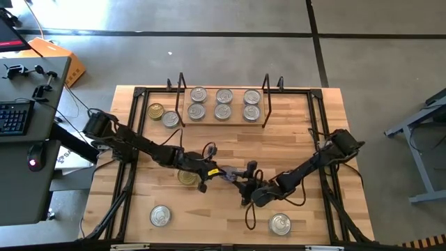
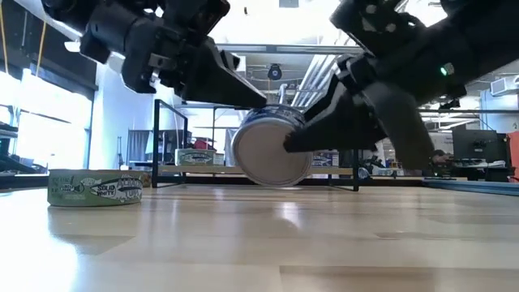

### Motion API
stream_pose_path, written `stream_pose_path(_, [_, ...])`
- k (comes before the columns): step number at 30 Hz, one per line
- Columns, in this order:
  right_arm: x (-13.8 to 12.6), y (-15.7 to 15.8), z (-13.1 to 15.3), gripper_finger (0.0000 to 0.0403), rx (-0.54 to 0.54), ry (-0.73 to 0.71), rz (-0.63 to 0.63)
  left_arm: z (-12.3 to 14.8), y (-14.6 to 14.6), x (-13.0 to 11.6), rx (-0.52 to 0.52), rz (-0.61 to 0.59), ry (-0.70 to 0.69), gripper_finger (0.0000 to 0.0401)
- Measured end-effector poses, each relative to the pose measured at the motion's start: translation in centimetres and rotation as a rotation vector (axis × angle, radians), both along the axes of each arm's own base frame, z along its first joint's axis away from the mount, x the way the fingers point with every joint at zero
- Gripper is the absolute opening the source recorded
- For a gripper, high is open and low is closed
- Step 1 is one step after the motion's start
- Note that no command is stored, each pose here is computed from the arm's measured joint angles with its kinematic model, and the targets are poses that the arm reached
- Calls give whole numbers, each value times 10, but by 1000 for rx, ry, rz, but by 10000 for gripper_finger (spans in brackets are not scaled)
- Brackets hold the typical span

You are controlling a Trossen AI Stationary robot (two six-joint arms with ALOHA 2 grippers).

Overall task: Stack canned seafood by type on shelf
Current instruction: Stack the blue tuna can on top of the blue tuna can on the shelf

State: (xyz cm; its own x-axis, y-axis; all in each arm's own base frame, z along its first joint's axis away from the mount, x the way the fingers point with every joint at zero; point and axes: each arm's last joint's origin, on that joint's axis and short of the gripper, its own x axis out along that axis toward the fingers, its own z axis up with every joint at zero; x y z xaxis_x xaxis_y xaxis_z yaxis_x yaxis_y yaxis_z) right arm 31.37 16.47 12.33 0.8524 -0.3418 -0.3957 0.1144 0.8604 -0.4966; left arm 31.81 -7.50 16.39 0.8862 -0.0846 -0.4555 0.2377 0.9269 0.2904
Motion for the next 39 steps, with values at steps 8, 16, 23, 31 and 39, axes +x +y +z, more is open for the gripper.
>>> stream_pose_path(8, [8, 16, 56, 120, -6, 131, -120, 19, 14, -33, 63, 206, 193, 26])
stream_pose_path(16, [30, -23, 142, 120, -88, 294, -316, -13, 11, -66, -70, 236, 147, 14])
stream_pose_path(23, [55, -124, 161, 120, -73, 501, -412, -26, 1, -83, -156, 170, -6, 11])
stream_pose_path(31, [54, -262, 151, 120, -105, 594, -570, -25, -5, -86, -164, 136, -32, 11])
stream_pose_path(39, [38, -326, 126, 120, -92, 655, -586, -25, -5, -86, -163, 136, -33, 11])
